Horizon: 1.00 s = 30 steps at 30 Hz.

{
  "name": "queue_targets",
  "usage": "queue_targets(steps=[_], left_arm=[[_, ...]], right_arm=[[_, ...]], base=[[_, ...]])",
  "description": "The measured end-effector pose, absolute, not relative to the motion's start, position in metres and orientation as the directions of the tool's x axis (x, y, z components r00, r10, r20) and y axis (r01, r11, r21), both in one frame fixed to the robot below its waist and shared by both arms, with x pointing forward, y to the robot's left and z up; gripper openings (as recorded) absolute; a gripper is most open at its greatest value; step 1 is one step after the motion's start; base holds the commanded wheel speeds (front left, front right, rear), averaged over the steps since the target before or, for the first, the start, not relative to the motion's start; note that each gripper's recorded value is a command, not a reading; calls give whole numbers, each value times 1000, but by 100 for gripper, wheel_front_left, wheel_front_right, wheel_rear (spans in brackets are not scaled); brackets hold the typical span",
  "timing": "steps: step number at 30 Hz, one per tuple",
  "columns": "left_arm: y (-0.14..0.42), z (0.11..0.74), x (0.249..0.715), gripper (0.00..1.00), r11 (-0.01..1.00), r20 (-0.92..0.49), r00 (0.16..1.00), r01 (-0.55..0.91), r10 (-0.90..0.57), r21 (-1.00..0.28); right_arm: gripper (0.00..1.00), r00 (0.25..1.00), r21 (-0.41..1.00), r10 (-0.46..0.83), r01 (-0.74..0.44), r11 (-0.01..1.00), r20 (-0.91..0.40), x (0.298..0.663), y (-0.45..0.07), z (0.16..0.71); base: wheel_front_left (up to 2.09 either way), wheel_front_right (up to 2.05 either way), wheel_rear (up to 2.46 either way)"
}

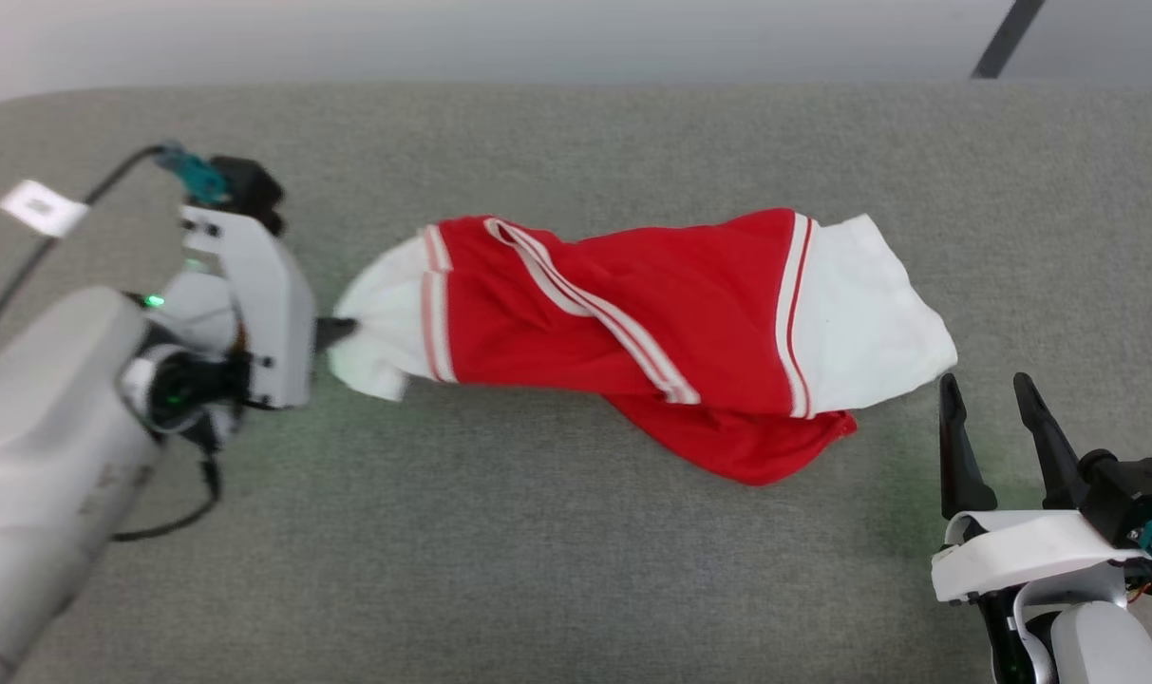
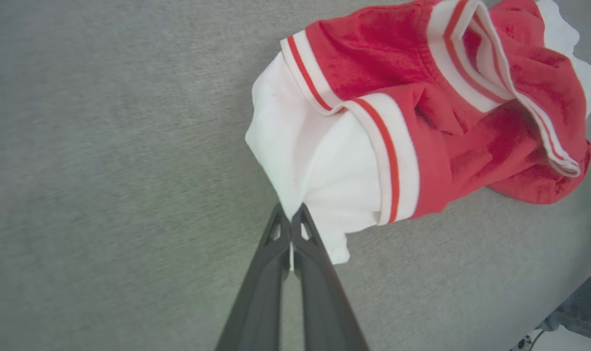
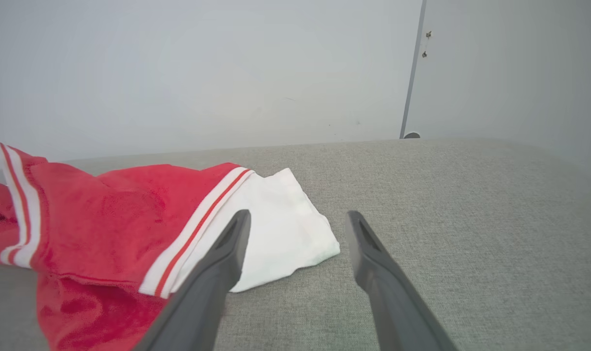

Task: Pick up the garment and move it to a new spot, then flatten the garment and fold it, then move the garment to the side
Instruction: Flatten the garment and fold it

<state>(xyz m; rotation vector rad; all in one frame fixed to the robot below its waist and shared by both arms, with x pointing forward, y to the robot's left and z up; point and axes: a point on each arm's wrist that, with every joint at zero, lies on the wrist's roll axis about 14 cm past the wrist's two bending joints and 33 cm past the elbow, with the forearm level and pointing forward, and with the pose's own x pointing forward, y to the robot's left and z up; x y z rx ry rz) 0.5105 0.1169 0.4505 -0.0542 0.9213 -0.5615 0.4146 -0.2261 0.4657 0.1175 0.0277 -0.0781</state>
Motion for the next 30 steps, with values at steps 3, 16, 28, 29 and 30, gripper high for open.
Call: queue_targets(steps=[3,16,28,29,30], left_arm=[[146,464,514,0,884,-744,524,427,-414,-191],[202,417,492,0,943,-840,489,326,-234,-73],[199,439,502,100,949,-695,661,297,-283,-103],[200,443,502,100,949,-667,687,296,-288,-105],[202,448,502,100,951,-636,715,292,-290,-105]], right_arm=[[100,998,120,-62,64,991,-17,416,-221,471],[100,998,104,-65,67,992,-21,413,-223,470],[100,991,-21,109,-111,994,-73,419,-187,472],[100,985,-43,141,-146,988,-94,419,-182,470],[100,977,-71,178,-187,980,-116,419,-176,468]], base=[[0,0,0],[0,0,0],[0,0,0],[0,0,0],[0,0,0]])
